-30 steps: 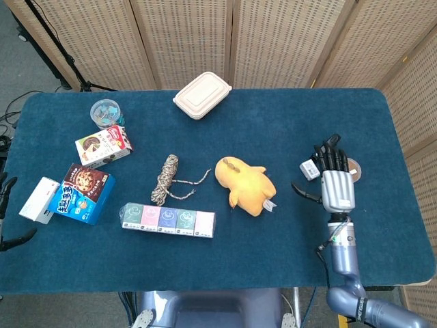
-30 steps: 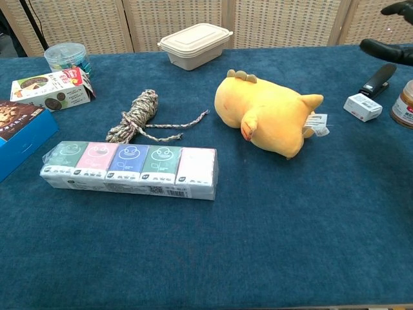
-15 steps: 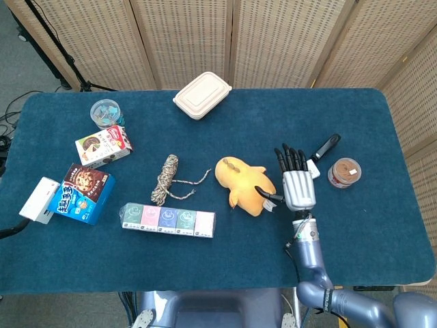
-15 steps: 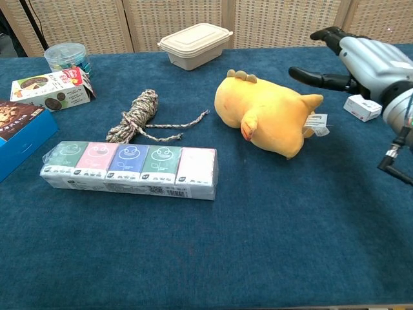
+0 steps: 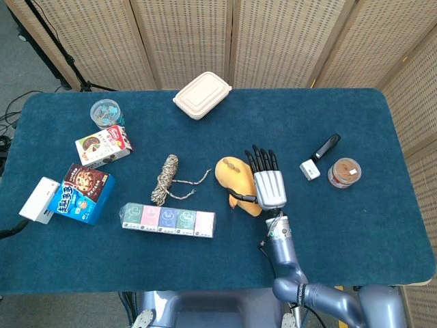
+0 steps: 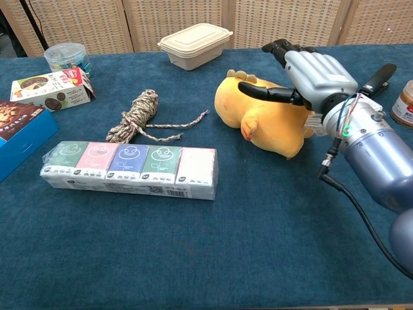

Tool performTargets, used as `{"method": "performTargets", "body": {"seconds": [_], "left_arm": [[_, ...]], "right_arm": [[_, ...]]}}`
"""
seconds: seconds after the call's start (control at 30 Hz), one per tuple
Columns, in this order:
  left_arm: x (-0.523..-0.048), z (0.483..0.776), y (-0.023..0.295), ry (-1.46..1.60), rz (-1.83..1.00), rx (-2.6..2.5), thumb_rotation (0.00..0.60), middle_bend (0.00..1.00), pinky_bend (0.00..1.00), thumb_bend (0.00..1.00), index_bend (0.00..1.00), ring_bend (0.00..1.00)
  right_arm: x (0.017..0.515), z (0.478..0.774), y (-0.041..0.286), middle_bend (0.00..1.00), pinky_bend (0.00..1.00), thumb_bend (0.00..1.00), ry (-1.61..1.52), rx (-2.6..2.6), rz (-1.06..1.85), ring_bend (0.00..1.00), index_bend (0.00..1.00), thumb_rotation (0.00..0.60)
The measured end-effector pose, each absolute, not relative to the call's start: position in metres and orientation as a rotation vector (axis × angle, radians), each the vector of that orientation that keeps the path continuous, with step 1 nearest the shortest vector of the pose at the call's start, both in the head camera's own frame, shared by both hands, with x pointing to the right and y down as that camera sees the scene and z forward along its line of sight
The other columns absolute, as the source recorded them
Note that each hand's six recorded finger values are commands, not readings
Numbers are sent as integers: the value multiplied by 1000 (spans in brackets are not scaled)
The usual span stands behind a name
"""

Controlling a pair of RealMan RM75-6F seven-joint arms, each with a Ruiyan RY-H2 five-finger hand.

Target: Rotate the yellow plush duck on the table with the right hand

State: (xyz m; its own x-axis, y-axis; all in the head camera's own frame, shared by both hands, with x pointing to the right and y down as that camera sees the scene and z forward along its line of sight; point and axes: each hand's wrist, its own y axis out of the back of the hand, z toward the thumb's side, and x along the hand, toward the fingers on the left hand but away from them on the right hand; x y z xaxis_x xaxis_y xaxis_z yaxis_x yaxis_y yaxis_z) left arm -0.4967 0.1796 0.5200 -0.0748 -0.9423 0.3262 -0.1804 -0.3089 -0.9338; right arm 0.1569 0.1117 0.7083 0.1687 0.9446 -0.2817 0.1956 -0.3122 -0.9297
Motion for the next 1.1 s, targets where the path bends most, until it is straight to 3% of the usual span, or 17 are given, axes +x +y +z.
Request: {"method": "performTargets", "body": {"seconds": [0.67,1.1], "left_arm": [[-496,520,181,1242,-1450,-1542,600,0,0,22,0,0],[-495,520,182,1233,-1449,-1547,600,0,0,22,0,0]], "right_arm": [[126,747,123,0,0,95,-1006,-1611,1302,0,0,62],[149,728,145,0,0,95,-1024,-1576,1306,0,0,67]]}}
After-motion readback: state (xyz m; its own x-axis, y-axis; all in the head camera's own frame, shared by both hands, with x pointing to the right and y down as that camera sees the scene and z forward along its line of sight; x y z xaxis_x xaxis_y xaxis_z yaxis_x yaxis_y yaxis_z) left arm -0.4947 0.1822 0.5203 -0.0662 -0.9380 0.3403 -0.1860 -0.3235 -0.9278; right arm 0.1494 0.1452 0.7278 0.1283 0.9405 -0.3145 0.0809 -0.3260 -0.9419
